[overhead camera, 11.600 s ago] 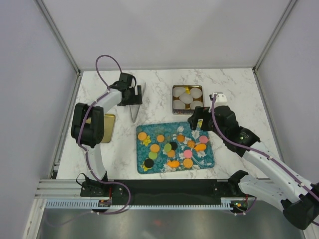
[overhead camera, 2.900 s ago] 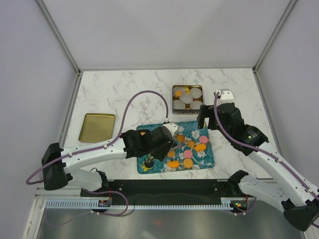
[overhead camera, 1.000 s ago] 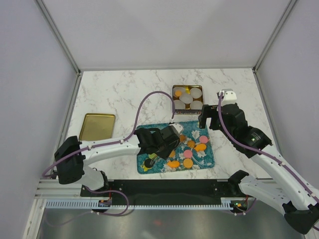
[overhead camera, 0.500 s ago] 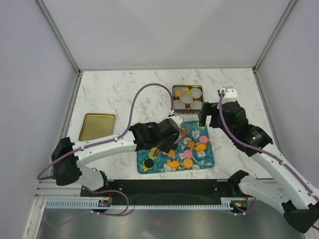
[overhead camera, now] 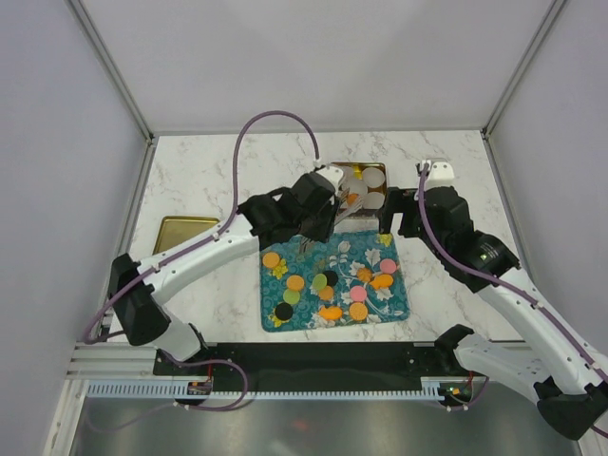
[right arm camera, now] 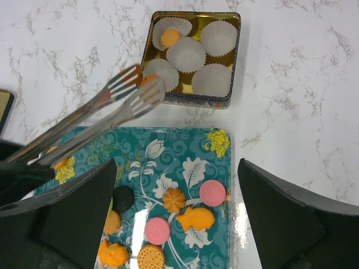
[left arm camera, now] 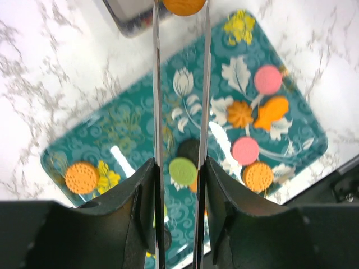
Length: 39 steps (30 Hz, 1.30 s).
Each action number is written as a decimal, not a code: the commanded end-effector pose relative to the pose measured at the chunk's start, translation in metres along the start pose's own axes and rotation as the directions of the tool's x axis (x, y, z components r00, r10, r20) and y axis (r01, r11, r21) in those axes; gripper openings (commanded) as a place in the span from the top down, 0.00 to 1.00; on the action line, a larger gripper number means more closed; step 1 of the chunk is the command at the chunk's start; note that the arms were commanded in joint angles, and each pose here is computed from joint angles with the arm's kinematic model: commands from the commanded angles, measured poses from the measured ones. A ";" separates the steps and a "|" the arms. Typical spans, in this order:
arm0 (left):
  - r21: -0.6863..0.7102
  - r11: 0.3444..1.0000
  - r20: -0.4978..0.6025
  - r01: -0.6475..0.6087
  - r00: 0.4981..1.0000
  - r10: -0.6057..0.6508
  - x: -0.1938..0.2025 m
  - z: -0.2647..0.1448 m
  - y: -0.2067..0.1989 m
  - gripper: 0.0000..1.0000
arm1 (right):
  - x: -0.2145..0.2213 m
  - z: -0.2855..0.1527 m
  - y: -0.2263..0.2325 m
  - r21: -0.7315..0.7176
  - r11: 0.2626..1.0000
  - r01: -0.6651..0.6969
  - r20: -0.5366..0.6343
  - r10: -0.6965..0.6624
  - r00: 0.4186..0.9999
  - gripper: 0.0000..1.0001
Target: Pack the cookies
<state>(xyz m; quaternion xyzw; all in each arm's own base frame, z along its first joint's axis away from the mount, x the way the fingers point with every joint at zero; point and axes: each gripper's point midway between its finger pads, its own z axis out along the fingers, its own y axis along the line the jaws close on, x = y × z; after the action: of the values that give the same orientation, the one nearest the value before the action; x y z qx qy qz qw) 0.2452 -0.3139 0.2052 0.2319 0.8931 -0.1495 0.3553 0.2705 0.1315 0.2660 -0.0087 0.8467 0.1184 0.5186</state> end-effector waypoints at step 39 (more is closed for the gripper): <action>-0.068 0.997 0.117 -0.034 0.992 0.042 -0.120 0.181 0.022 0.51 | -0.027 -0.030 -0.002 -0.016 0.997 -0.076 0.058 0.077 0.995 0.02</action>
<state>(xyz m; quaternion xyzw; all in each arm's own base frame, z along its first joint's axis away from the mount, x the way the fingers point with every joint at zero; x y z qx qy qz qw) 0.4182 -0.3989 0.1332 0.2193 0.8930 -0.1101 0.3773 0.2579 0.1226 0.2900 0.0171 0.8386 0.1363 0.5271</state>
